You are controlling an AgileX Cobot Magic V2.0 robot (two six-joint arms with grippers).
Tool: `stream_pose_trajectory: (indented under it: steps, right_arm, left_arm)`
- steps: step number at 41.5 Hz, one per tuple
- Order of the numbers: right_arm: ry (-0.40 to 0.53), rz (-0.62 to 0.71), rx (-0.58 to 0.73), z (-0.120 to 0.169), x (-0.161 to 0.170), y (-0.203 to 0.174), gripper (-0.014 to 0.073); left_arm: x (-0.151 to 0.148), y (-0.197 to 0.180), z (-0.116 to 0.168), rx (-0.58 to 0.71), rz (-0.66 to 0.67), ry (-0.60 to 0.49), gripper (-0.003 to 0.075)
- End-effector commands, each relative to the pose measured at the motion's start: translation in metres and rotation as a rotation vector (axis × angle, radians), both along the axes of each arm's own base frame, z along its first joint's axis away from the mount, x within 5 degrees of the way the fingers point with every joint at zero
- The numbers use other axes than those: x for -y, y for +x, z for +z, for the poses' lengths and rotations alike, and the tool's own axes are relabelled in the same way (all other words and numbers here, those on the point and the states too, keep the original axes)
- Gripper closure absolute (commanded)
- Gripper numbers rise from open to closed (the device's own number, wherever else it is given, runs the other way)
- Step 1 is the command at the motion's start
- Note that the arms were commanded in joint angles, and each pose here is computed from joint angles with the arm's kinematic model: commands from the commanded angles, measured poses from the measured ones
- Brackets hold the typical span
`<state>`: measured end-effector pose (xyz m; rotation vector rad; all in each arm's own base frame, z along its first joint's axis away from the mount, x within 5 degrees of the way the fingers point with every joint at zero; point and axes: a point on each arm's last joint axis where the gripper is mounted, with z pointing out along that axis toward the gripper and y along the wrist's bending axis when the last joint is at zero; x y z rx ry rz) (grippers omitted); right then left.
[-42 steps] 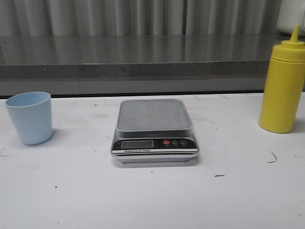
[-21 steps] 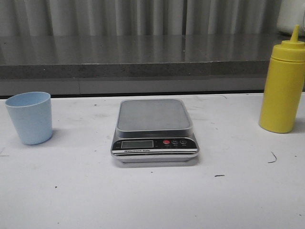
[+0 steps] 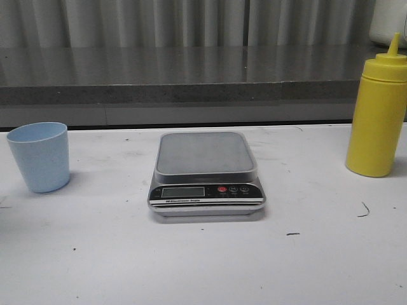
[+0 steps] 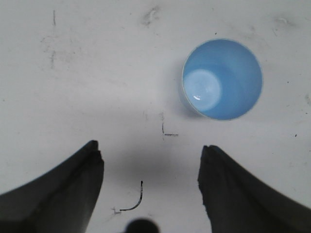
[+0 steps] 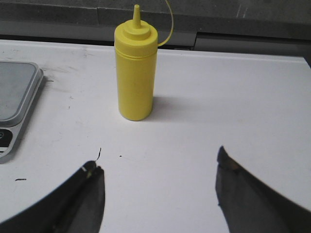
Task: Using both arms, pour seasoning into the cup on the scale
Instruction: 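Lower the left gripper onto the light blue cup and grasp its rim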
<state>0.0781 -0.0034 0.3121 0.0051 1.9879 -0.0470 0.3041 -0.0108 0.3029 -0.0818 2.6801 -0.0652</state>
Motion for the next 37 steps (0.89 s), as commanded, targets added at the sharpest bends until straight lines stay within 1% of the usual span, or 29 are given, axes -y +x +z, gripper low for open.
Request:
stream_pose_trajectory:
  steps: [1, 10, 27, 37]
  right_arm:
    - [-0.023, 0.005, 0.077, 0.013, 0.000, 0.004, 0.0087]
    - [-0.023, 0.005, 0.077, 0.013, 0.000, 0.004, 0.0087]
    - [-0.023, 0.005, 0.077, 0.013, 0.000, 0.004, 0.0087]
    - [-0.023, 0.005, 0.077, 0.013, 0.000, 0.004, 0.0087]
  left_arm:
    - [0.008, 0.016, 0.010, 0.067, -0.022, -0.030, 0.0299]
    - [0.025, 0.043, -0.008, 0.024, -0.069, -0.025, 0.0299]
    - [0.029, 0.086, -0.049, -0.017, -0.068, -0.018, 0.0299]
    - [0.029, 0.094, -0.066, -0.033, -0.066, -0.017, 0.0300]
